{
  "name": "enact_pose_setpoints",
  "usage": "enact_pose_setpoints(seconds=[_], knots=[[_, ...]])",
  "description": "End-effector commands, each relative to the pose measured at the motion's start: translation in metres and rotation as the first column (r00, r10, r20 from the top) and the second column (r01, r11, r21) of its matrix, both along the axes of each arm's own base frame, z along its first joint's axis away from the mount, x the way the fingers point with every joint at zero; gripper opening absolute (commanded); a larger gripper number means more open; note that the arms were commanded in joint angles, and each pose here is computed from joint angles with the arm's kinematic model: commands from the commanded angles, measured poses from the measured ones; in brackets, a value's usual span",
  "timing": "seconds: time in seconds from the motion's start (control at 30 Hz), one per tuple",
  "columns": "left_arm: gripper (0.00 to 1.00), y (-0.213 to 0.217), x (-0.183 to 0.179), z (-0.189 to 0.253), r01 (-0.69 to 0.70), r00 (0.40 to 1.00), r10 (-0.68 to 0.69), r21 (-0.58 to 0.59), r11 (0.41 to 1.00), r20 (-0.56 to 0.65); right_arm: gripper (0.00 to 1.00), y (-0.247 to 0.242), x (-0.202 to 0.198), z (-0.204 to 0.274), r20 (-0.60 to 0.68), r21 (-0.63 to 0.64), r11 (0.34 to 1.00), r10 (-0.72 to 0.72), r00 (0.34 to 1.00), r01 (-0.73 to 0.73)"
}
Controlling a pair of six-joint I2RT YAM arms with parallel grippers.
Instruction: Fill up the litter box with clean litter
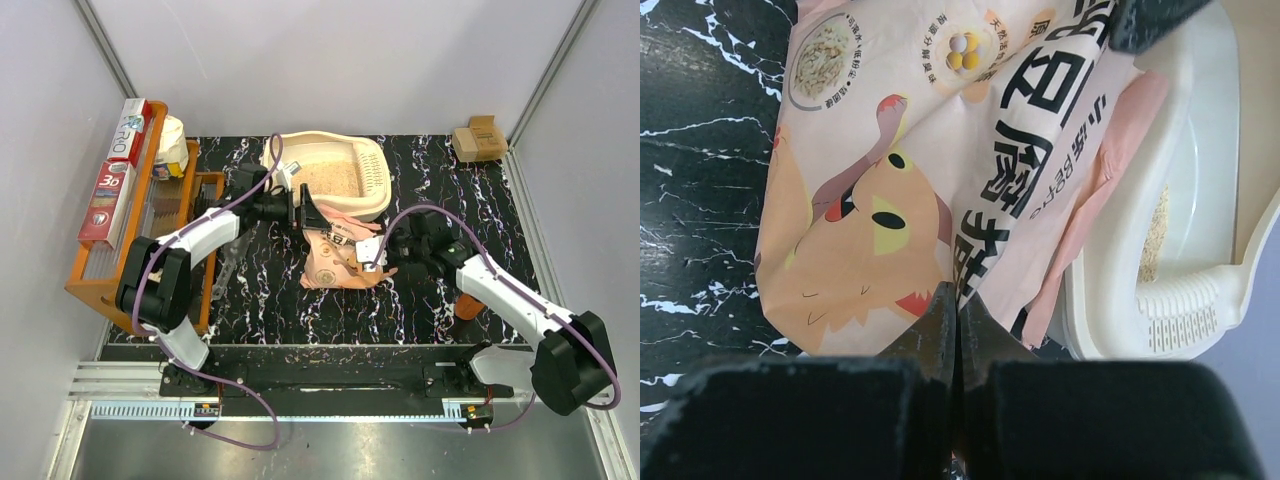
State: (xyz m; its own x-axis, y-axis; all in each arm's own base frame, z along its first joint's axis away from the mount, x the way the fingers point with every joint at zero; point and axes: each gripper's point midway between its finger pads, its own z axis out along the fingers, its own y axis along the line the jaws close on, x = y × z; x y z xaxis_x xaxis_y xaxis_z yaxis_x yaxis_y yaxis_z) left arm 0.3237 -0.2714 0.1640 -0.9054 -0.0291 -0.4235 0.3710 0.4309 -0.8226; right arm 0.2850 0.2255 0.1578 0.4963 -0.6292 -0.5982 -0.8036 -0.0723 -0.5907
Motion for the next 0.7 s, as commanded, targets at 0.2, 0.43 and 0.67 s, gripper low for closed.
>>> enact_pose_setpoints(seconds=[0.2, 0.43, 0.67], knots=[[0.31, -0.025, 0.011, 0.044, 0.088, 0.987, -0.066, -0.153, 0.984, 0.144, 0.17, 0.003, -0.011, 0.023, 0.130, 0.012, 0.997, 0.071, 0.989, -0.073], [0.00, -0.016, 0.006, 0.064, 0.124, 0.961, -0.081, -0.151, 0.981, 0.263, 0.65, 0.005, 0.028, 0.093, -0.335, 0.175, 0.931, -0.250, 0.908, 0.321], [0.00, -0.008, -0.002, 0.081, 0.172, 0.921, -0.113, -0.130, 0.976, 0.372, 0.75, 0.027, 0.048, 0.103, -0.549, 0.217, 0.901, -0.205, 0.810, 0.375]])
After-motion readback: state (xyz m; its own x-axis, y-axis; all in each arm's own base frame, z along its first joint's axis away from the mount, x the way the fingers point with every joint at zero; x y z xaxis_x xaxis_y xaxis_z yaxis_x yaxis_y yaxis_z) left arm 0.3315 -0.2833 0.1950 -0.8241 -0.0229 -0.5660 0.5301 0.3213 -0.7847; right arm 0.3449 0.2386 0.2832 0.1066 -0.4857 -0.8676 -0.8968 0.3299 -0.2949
